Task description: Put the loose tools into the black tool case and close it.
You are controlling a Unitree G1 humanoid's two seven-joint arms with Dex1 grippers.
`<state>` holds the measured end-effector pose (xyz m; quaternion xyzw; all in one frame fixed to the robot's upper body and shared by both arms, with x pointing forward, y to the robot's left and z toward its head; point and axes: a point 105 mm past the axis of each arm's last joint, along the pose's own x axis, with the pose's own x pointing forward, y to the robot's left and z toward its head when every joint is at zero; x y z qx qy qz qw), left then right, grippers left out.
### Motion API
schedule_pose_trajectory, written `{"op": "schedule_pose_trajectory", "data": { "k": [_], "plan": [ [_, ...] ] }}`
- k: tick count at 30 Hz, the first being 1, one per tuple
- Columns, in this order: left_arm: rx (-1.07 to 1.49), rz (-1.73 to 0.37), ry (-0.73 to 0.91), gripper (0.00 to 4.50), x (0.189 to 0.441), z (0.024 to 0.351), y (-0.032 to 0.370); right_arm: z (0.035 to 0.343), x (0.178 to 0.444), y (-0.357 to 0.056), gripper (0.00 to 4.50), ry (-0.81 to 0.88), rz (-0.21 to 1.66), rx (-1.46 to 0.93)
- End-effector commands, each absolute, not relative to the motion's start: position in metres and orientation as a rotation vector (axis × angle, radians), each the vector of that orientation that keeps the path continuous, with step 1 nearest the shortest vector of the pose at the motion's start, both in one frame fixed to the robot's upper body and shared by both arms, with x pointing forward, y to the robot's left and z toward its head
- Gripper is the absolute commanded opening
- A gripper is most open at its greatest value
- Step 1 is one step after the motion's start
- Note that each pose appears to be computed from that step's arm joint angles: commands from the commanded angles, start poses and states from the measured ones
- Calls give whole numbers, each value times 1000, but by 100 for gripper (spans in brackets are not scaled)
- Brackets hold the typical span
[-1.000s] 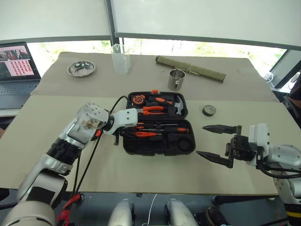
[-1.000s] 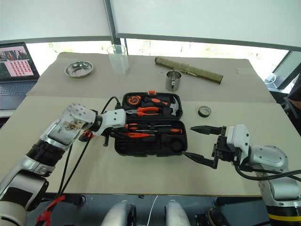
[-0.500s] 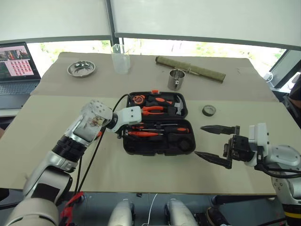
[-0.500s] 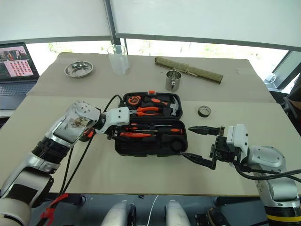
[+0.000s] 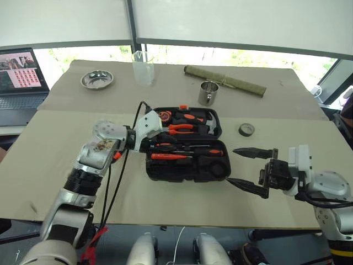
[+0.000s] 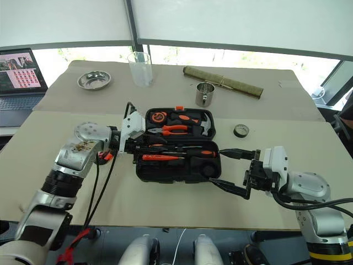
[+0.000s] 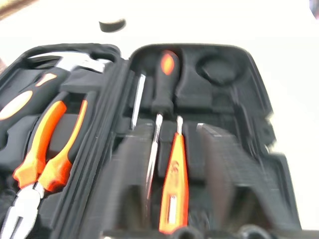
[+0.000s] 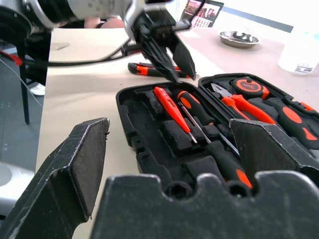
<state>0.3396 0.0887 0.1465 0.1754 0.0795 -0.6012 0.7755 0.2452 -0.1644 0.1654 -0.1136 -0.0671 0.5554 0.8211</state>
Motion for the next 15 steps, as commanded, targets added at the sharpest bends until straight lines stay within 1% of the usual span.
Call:
{"op": "schedule_pose_trajectory", "data": {
  "k": [1,5,9,11,15],
  "plan": [
    [344,-1295,153,1,339,143,83,175,244,-164,450,-182,1183,-262],
    [382,-1248,192,1,342,122,80,175,245,-165,450,-187,1181,-269],
    [380,-1236,250,1,338,104,79,175,247,-168,450,-188,1180,-278],
    [380,-1210,302,1,337,94,82,176,247,-168,450,-189,1180,-278],
    [288,-1142,424,1,334,77,88,174,245,-166,450,-190,1184,-270]
  ]
}}
